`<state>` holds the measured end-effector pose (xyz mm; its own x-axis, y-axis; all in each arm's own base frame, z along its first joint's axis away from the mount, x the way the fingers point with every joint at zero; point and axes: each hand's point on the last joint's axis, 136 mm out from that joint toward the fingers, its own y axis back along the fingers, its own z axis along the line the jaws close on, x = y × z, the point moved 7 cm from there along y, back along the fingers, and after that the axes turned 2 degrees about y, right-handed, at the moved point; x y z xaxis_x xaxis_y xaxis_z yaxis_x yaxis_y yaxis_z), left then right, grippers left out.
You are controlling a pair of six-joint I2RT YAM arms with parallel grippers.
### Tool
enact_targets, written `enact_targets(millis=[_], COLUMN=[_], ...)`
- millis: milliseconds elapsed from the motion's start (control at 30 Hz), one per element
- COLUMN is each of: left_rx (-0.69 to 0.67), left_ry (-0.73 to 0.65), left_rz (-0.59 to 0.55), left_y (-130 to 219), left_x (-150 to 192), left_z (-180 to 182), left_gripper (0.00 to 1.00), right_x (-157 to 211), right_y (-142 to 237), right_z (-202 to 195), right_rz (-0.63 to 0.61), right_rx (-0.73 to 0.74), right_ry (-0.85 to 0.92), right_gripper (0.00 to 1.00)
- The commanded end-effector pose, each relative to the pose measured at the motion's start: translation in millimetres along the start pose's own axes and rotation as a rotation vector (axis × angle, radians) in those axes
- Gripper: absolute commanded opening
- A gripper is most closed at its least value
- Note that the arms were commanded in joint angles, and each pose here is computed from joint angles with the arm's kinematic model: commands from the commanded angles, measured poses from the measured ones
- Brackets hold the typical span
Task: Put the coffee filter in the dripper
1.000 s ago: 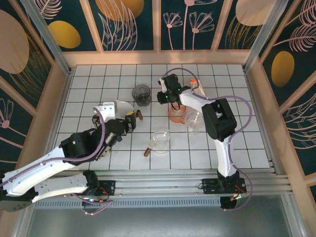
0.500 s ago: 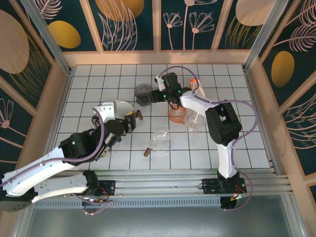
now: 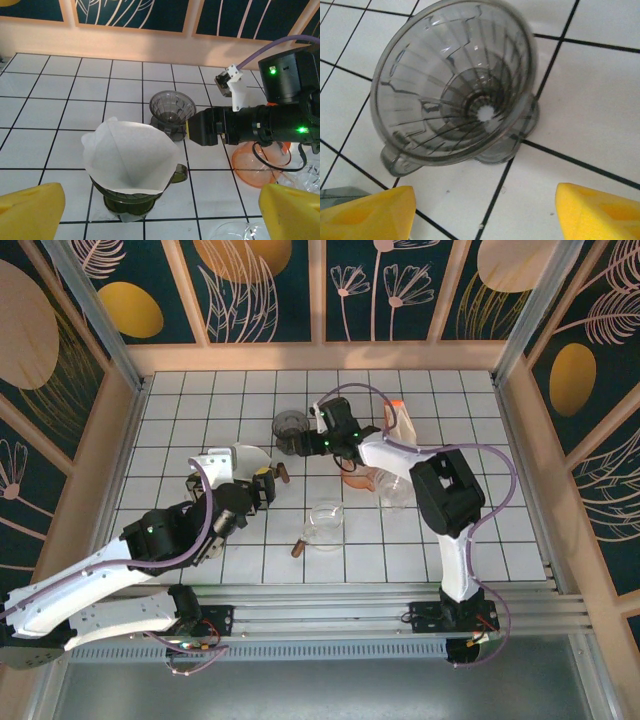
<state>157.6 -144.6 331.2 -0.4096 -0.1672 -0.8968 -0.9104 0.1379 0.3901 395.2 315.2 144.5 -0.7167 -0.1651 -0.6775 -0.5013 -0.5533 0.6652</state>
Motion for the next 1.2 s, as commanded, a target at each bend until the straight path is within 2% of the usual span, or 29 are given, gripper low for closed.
enact_targets(millis=[0, 100, 300, 733, 1167], left_rx=[-0.007, -0.003, 0.003, 0.003, 0.005], left_ry=[0.010, 0.013, 0.021, 0.020, 0.024], left_rz=[-0.019, -0.019, -0.015, -0.011, -0.010], left_y=[-0.3, 0.1, 1.4, 0.0, -0.3], left_x=[0.0, -0.3, 0.7, 2.2, 2.2], left_z=[0.4, 0.4, 2.3, 1.2, 0.6], left_gripper=[0.99, 0.99, 0.99, 0.99, 0.99], right_x=[-4.9, -2.4, 0.5, -0.6, -1.9], right_y=[2.9, 0.1, -6.6, -19.6, -30.5], right_z=[23.0, 33.9, 36.4, 35.5, 23.4], right_rz=[-0.048, -0.059, -0.047, -0.032, -0.018], right_rx=[-0.013, -0.024, -0.041, -0.060, 0.016], right_ry=[-0.057, -0.057, -0.092, -0.093, -0.091], right_gripper=[0.80, 0.85, 0.88, 0.88, 0.85])
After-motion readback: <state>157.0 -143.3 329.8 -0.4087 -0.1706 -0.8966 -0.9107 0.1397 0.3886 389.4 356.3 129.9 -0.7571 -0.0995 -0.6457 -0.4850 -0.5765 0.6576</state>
